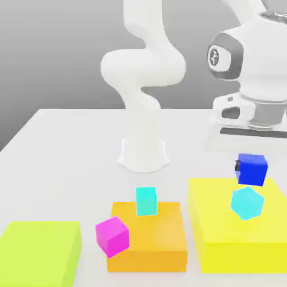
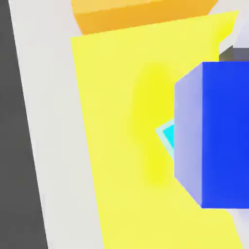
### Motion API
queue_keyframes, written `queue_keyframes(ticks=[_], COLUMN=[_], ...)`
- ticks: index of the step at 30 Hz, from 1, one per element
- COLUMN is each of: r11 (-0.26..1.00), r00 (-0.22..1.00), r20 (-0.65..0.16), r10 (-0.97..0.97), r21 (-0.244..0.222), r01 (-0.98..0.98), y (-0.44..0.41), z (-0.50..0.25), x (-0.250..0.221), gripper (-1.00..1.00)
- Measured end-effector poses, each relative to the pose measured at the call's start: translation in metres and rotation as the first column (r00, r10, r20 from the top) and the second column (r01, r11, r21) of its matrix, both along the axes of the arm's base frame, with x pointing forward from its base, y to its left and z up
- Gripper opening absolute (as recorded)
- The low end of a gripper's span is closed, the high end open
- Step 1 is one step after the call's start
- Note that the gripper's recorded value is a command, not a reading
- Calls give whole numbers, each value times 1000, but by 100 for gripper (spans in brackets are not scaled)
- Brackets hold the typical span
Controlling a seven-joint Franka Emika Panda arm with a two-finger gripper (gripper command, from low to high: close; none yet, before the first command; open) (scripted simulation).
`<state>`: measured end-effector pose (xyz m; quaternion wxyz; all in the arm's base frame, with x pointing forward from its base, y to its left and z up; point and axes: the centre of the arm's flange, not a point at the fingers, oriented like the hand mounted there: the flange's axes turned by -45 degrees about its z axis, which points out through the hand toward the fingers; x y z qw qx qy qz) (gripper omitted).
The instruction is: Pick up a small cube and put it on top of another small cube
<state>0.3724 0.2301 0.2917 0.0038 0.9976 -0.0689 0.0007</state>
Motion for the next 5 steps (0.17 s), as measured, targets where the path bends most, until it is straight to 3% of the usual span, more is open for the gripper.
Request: queue_keyframes(ticks=[1, 2, 5], r11=[1000, 1000, 1000], r00=[1000, 1000, 1000], r20=[0, 0, 0], r10=[4, 7, 7], r21=[3, 6, 6], r01=[-4, -7, -7], y=[2, 3, 3], z=[-9, -16, -16], x=[-1, -3, -3], gripper=[-100, 100, 100])
